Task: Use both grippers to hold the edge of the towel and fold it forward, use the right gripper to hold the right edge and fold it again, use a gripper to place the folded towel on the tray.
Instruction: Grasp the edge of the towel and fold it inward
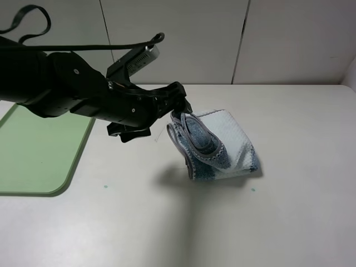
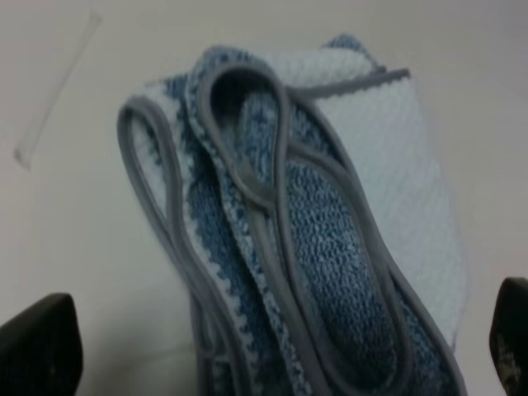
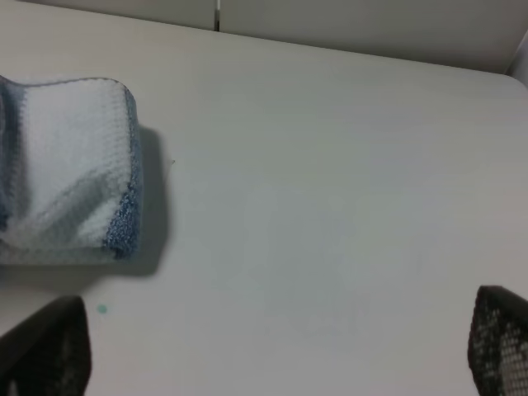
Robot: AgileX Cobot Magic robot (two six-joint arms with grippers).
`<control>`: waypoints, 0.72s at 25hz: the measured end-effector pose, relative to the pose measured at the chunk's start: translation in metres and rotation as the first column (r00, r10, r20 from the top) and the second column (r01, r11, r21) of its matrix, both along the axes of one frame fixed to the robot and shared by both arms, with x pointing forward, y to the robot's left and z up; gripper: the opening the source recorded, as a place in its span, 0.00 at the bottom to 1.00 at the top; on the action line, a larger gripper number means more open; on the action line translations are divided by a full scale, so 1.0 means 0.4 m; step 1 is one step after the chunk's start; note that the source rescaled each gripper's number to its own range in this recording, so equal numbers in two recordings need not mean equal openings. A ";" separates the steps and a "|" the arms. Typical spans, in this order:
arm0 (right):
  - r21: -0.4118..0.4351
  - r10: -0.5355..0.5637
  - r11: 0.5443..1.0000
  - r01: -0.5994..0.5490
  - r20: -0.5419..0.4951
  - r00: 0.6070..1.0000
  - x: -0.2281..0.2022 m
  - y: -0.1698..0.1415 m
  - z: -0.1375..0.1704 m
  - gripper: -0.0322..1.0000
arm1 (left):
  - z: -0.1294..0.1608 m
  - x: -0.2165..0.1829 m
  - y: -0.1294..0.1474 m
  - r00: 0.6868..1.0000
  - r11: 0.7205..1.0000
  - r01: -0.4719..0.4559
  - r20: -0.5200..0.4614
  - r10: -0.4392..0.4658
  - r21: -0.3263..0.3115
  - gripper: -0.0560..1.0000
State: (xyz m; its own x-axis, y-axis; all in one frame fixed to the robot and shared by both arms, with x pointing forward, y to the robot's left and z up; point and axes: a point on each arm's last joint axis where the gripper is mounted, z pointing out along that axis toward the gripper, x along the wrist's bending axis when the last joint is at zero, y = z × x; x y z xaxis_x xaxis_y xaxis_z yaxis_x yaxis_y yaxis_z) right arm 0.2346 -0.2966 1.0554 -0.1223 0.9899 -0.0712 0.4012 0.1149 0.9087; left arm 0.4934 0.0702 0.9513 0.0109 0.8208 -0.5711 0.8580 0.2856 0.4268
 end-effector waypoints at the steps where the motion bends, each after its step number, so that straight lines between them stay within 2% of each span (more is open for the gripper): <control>1: 0.000 0.000 1.000 0.000 0.000 1.000 0.000 0.000 0.000 1.00 | -0.011 0.002 -0.007 1.000 1.000 -0.012 -0.022 0.012 -0.006 0.99; 7: 0.000 0.000 1.000 0.000 0.000 1.000 0.000 0.000 0.000 1.00 | -0.069 0.015 -0.042 0.992 1.000 -0.029 -0.120 0.029 -0.004 0.99; 18: -0.002 -0.001 1.000 0.001 0.000 1.000 0.000 0.000 0.000 1.00 | -0.159 0.056 -0.093 0.977 1.000 -0.013 -0.211 0.019 0.026 0.99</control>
State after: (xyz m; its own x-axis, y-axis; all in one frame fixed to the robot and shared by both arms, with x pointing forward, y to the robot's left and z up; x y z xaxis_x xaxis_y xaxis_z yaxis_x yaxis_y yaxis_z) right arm 0.2346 -0.2968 1.0554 -0.1211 0.9900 -0.0729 0.4013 0.1160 0.9086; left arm 0.5159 0.0329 0.8876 -0.1213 0.8334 -0.5392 0.9251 0.2919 0.2430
